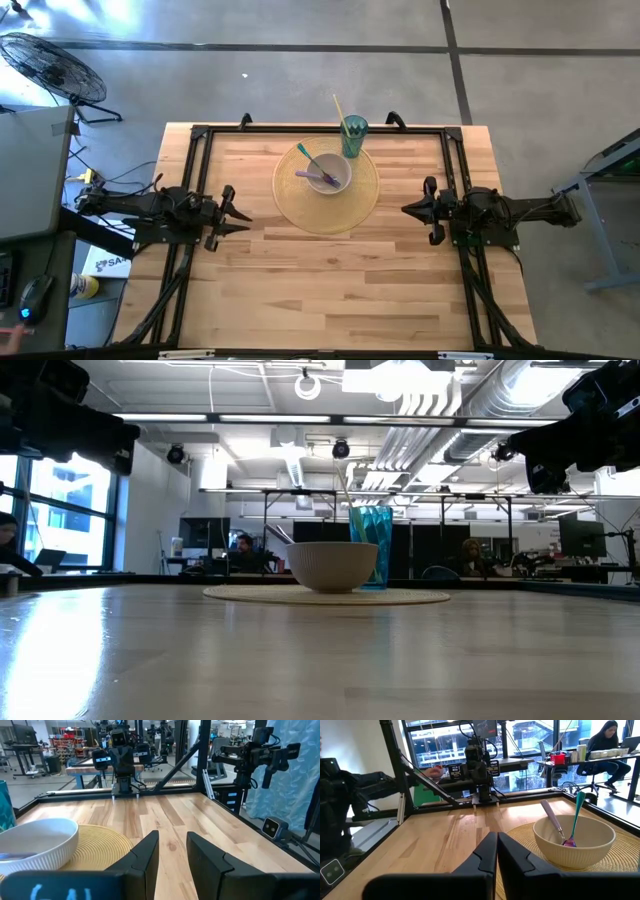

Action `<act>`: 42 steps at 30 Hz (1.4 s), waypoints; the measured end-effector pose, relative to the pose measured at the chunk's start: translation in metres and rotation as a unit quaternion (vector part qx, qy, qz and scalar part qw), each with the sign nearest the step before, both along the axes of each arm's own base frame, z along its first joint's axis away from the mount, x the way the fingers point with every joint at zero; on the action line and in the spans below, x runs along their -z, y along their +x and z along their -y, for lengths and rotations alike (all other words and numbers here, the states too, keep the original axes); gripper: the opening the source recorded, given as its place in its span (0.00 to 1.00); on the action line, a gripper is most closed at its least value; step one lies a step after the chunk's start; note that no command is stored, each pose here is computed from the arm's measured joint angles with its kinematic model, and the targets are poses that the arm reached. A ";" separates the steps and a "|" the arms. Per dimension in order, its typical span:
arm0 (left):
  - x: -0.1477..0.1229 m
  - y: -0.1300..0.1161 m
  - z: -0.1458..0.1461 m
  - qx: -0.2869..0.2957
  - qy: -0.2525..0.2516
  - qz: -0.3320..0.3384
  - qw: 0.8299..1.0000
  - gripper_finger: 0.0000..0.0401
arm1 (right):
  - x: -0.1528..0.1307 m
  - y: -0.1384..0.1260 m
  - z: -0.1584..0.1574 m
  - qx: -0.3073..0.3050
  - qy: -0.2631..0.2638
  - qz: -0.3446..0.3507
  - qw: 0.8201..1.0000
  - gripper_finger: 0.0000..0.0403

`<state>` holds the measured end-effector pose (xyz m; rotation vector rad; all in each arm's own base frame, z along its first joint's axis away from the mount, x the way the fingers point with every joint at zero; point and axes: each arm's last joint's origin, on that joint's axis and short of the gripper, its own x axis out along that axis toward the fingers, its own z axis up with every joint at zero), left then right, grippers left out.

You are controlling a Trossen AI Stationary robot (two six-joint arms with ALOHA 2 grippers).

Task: Pick & Place Utensil
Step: Return to Home Position

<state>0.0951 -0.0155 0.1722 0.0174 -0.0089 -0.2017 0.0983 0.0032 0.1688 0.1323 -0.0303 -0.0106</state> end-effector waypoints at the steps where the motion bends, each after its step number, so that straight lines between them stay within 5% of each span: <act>1: 0.000 0.000 0.000 0.000 0.000 0.000 1.000 0.24 | 0.000 0.000 0.000 0.000 0.000 0.000 1.000 0.02; 42: 0.000 0.000 0.000 0.001 0.000 -0.001 1.000 0.24 | 0.000 0.000 0.000 0.000 0.000 0.000 1.000 0.03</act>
